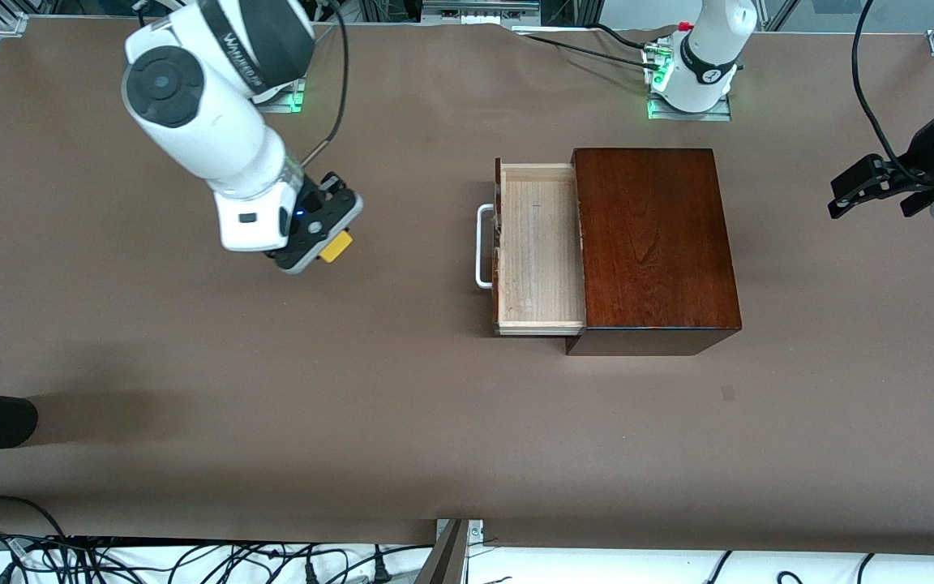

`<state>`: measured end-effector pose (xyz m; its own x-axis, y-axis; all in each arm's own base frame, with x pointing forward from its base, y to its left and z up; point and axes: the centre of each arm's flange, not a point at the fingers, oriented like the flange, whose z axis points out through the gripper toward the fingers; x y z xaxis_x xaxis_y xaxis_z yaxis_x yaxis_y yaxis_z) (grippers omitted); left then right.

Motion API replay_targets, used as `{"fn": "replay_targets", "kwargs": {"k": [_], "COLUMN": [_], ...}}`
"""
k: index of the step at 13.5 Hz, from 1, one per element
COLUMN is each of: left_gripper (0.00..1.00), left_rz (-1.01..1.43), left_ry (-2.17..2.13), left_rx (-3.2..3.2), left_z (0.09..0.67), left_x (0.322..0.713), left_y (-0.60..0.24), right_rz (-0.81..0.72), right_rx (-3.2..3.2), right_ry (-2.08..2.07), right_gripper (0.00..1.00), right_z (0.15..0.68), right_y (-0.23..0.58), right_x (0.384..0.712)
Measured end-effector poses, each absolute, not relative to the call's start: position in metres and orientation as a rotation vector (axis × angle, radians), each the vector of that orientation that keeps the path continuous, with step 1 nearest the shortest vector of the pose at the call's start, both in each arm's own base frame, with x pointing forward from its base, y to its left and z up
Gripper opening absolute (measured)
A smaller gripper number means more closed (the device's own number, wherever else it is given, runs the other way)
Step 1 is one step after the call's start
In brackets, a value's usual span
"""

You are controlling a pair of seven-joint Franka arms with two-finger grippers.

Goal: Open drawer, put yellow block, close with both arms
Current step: 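Carry the yellow cube with the right gripper over the open drawer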

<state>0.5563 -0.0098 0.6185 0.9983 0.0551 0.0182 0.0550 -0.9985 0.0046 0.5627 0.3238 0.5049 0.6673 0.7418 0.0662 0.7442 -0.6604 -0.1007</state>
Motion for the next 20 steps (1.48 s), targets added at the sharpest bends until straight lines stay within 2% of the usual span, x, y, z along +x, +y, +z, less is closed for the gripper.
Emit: {"fn": "replay_targets", "kwargs": {"k": [7,13,20], "left_gripper": [1.0,1.0,1.0], "left_rz": [0.029,0.03,0.03], "left_ry": [0.086,0.086,0.086], "left_rx": [3.136,3.136,3.136], "left_z": [0.619,0.619,0.619], "left_x": [0.556,0.556,0.556], "left_y": [-0.01,-0.01,-0.01], "right_rz": [-0.085,-0.093,-0.206], "right_rx": [-2.631,-2.562,-2.504], "right_ry": [-1.429,-1.557,-1.665], "right_gripper": [0.56,0.56,0.56], "right_z": [0.518,0.491,0.472], "right_y": [0.421,0.488,0.548], "right_x": [0.53,0.515,0.506]}}
